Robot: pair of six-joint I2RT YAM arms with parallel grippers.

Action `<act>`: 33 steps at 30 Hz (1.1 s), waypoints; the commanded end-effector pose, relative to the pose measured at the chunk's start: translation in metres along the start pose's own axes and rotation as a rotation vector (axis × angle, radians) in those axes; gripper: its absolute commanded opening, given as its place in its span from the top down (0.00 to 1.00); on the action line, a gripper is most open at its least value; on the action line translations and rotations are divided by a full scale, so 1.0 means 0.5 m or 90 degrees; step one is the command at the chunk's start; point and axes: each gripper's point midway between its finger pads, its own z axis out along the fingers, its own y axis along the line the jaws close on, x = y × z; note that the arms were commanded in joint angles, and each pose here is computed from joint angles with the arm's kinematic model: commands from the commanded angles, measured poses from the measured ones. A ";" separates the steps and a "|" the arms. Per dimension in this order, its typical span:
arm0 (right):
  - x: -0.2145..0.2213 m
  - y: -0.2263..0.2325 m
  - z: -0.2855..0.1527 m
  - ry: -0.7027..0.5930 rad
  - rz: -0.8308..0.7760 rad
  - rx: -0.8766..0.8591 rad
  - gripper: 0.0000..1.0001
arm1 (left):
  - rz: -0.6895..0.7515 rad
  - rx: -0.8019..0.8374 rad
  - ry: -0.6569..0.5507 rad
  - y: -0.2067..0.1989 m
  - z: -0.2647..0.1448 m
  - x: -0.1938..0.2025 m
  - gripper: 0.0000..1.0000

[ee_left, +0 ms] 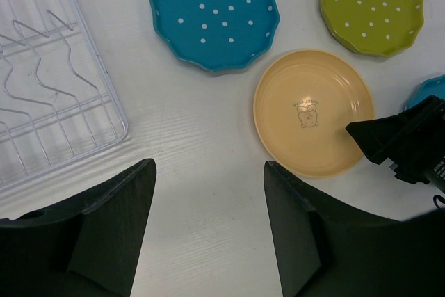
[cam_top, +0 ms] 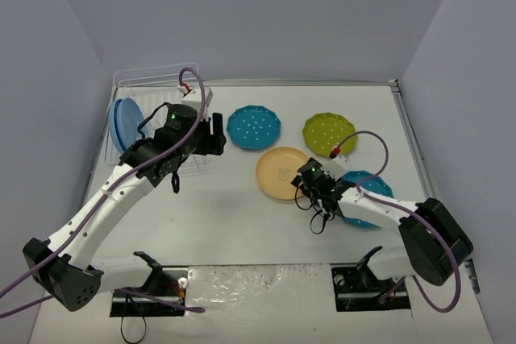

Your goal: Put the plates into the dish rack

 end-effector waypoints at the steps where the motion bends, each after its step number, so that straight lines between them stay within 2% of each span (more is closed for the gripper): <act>1: -0.019 0.037 0.025 -0.033 0.062 -0.029 0.34 | -0.016 0.029 -0.062 -0.022 -0.022 -0.053 0.41; 6: -0.016 0.029 0.036 -0.036 0.076 -0.027 0.39 | -0.016 0.028 -0.053 -0.023 -0.012 -0.045 0.41; 10: -0.016 0.015 0.039 -0.042 0.083 -0.020 0.53 | -0.017 0.026 -0.047 -0.023 -0.003 -0.041 0.41; 14: -0.013 -0.001 0.039 -0.043 0.086 -0.013 0.62 | -0.021 0.030 -0.044 -0.026 0.004 -0.039 0.41; 17: -0.015 -0.006 0.039 -0.046 0.087 -0.012 0.73 | -0.021 0.032 -0.040 -0.028 0.009 -0.035 0.41; 21: -0.013 -0.009 0.036 -0.044 0.079 -0.014 0.99 | -0.025 0.037 -0.034 -0.032 0.014 -0.029 0.41; 26: -0.028 0.001 0.012 -0.047 0.068 -0.031 1.00 | -0.026 0.034 -0.030 -0.030 0.016 -0.024 0.41; 33: -0.080 0.046 -0.066 -0.054 0.057 -0.100 1.00 | -0.045 0.052 -0.014 -0.045 0.036 -0.012 0.41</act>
